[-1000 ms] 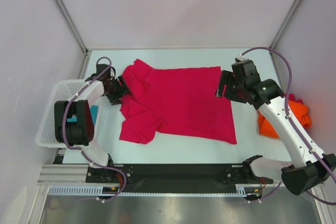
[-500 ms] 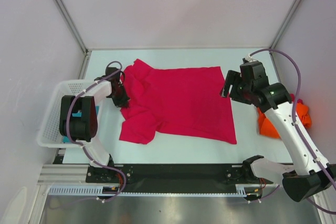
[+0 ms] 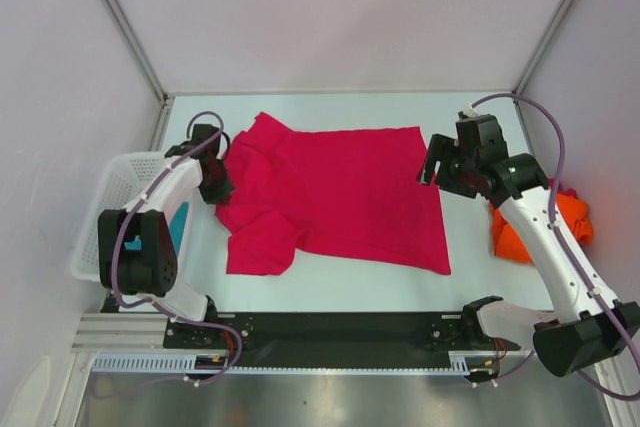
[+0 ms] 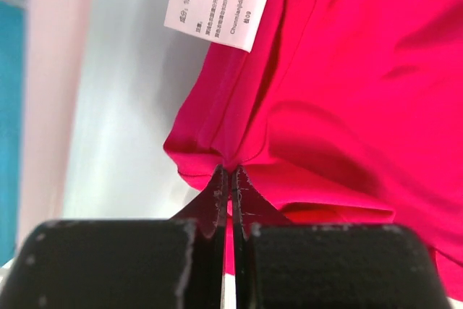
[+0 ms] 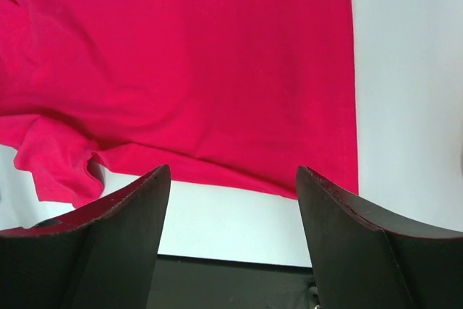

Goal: Fold and stack the t-shirts
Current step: Flatten out the tshirt

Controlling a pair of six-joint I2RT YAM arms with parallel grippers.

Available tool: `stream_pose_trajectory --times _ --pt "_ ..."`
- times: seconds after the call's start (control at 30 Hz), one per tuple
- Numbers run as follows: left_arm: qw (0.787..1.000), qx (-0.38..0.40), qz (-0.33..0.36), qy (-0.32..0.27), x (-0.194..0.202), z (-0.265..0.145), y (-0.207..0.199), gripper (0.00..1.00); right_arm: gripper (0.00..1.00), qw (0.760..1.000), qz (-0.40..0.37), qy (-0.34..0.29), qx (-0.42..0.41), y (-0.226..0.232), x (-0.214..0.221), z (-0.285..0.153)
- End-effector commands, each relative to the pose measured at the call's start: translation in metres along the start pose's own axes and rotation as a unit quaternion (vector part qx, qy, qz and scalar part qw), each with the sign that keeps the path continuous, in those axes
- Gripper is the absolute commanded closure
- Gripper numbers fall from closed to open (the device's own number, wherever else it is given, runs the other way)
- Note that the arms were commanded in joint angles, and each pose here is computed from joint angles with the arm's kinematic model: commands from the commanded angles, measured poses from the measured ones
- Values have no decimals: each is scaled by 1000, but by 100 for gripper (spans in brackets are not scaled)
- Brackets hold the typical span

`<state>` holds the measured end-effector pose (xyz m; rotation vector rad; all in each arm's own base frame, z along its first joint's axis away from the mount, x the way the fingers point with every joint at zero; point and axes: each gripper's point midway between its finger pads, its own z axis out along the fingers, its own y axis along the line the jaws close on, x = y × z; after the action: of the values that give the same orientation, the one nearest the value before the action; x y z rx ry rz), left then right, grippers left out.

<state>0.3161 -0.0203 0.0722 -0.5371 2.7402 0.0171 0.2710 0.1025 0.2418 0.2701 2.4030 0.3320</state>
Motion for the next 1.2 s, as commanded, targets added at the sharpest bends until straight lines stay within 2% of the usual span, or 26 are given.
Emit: stream_pose_trajectory --times 0.0,0.13,0.17,0.23,0.27,0.37,0.5,0.57,0.63,0.7,0.77,0.8,0.83,0.9,1.17 --pt "999 -23 13 -23 -1 -17 14 100 25 1000 -7 -2 -18 9 -7 11" --pt "999 -28 13 -17 4 -14 18 96 24 1000 -8 -6 -6 7 -16 20" --pt "999 -26 13 -16 5 -13 17 82 24 1000 -9 -10 -5 7 -20 21" --pt "1000 -17 13 -16 3 -14 13 65 23 1000 -10 -2 5 4 -24 33" --pt "1000 -15 13 -18 1 -16 12 47 23 1000 -11 0 7 3 -25 39" --pt "999 -16 10 -33 -9 -27 12 31 22 1000 -15 13 14 3 -31 61" --pt "998 4 9 -65 -25 -53 5 29 21 999 -16 25 24 4 -48 98" --pt "996 35 9 -82 -31 -70 -5 30 21 999 -18 39 33 2 -54 127" --pt "993 70 5 -91 -31 -84 -15 30 22 999 -17 21 30 9 -79 139" --pt "991 95 10 -98 -29 -92 -23 30 22 998 -17 39 48 4 -80 172" --pt "988 130 16 -86 -20 -94 -34 30 22 998 -18 26 46 10 -100 187" --pt "986 144 16 -85 -17 -96 -37 30 22 997 -18 45 56 5 -92 210" --pt "985 154 18 -76 -10 -93 -39 30 22 998 -18 35 51 11 -105 215" --pt "979 191 18 -70 -5 -95 -51 29 23 996 -19 58 59 6 -96 242" --pt "969 240 25 -47 12 -88 -64 30 23 996 -8 48 79 -19 -118 289"
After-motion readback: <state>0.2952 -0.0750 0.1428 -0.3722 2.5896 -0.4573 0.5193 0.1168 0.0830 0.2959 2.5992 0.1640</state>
